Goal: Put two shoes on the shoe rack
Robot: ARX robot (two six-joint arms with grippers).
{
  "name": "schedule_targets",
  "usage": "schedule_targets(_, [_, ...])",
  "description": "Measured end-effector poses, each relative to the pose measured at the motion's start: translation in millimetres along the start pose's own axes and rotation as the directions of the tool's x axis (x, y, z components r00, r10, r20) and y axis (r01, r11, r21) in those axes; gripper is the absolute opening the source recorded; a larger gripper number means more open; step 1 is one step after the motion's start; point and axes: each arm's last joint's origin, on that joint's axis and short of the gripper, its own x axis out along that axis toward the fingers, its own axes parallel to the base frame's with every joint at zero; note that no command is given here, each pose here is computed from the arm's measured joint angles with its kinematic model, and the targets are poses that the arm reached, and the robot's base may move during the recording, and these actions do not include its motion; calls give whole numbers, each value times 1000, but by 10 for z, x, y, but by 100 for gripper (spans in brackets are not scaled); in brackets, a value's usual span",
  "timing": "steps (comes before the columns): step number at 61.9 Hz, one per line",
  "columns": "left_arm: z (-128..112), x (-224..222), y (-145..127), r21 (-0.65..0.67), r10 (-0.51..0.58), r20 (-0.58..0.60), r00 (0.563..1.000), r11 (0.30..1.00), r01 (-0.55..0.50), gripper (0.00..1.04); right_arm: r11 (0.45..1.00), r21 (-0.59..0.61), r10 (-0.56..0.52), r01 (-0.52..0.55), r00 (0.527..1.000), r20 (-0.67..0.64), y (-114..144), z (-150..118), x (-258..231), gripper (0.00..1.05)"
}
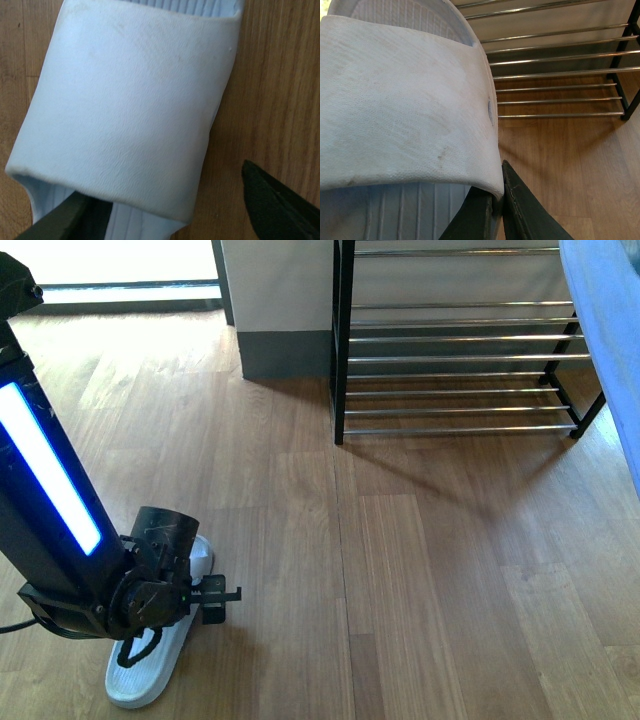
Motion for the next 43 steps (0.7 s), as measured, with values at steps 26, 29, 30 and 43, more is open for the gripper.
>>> schedule_targets(26, [2,11,70,-26,-14,7,1000,1000,14,8,1000,0,0,0,1000,0,0,0,0,1])
schedule_targets(29, [-3,0,81,-29,-10,10,1000,1000,11,3,1000,0,0,0,1000,0,0,0,0,1])
schedule_targets(30, [-3,-13,92,-37,-6,13,1000,999,6,2,1000,0,0,0,1000,0,0,0,0,1])
schedule_targets(43, [80,-271,234,-100,46,50,998,994,-41,2,1000,0,0,0,1000,0,0,0,0,1])
